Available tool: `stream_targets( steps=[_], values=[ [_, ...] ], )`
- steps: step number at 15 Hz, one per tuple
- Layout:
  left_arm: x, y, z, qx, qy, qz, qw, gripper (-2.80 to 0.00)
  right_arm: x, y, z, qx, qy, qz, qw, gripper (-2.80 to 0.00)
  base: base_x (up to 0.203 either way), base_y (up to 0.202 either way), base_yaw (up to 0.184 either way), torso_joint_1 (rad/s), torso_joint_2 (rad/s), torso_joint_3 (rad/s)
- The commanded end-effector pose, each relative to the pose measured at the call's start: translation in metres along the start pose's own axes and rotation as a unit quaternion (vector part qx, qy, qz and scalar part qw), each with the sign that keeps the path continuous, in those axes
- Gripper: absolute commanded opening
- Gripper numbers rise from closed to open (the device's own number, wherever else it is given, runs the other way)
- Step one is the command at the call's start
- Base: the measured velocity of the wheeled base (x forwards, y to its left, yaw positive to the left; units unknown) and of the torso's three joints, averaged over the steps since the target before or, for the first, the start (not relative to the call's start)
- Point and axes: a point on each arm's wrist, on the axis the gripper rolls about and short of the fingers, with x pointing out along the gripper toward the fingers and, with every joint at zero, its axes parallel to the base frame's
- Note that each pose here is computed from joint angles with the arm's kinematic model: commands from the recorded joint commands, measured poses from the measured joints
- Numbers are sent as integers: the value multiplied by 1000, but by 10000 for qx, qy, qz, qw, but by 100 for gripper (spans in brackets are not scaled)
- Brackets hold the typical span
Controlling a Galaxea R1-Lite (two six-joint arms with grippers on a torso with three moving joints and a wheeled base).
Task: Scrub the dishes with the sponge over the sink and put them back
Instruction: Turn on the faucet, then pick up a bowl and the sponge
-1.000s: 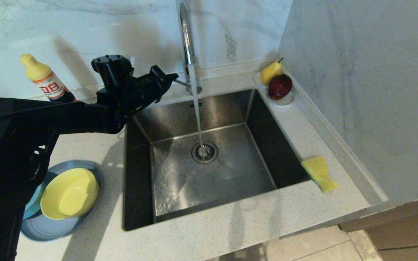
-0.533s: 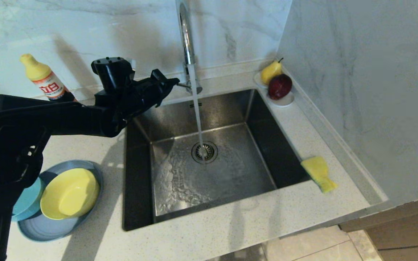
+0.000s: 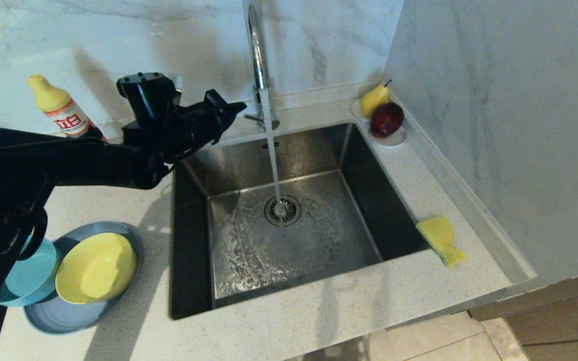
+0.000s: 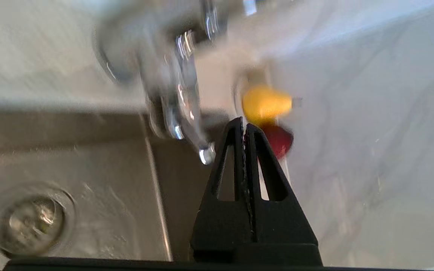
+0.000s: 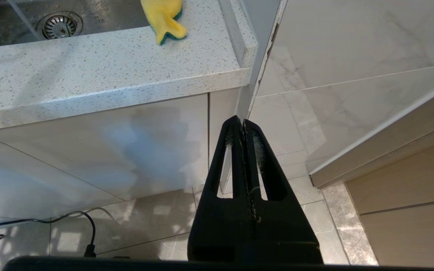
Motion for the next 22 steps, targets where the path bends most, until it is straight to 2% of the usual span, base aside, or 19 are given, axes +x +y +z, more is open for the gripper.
stream_targets(
  steps=[1,3,5,7,8,9,10,12,13,15,20,22],
  values=[
    [-16,-20,28,143,-286,-114,9994,-280,0,0,0,0,0,1,10000,-280,0,0,0,0,0,0],
    [-33,-44,39,472,-365,-160,9981,-280,0,0,0,0,0,-7,10000,-280,0,0,0,0,0,0],
    [-61,-75,49,1020,-451,-161,9936,-280,0,0,0,0,0,1,10000,-280,0,0,0,0,0,0],
    [-93,-105,58,1682,-638,52,9837,-280,0,0,0,0,0,1,10000,-280,0,0,0,0,0,0],
    [-110,-117,60,2159,-775,325,9728,-280,0,0,0,0,0,1,10000,-280,0,0,0,0,0,0],
    [-125,-126,61,2512,-920,635,9615,-280,0,0,0,0,0,1,10000,-280,0,0,0,0,0,0],
    [-138,-131,60,2759,-1025,905,9514,-280,0,0,0,0,0,1,10000,-280,0,0,0,0,0,0],
    [-175,-151,59,3309,-1317,1319,9251,-280,0,0,0,0,0,1,10000,-280,0,0,0,0,0,0],
    [-193,-158,55,3503,-1388,1474,9145,-280,0,0,0,0,0,1,10000,-280,0,0,0,0,0,0],
    [-233,-166,40,3747,-1392,1685,9010,-280,0,0,0,0,0,1,10000,-280,0,0,0,0,0,0],
    [-330,-166,-13,3948,-1171,1947,8902,-280,0,0,0,0,0,1,10000,-280,0,0,0,0,0,0],
    [-364,-161,-34,3989,-1244,2178,8820,-280,0,0,0,0,0,1,10000,-280,0,0,0,0,0,0]
  ],
)
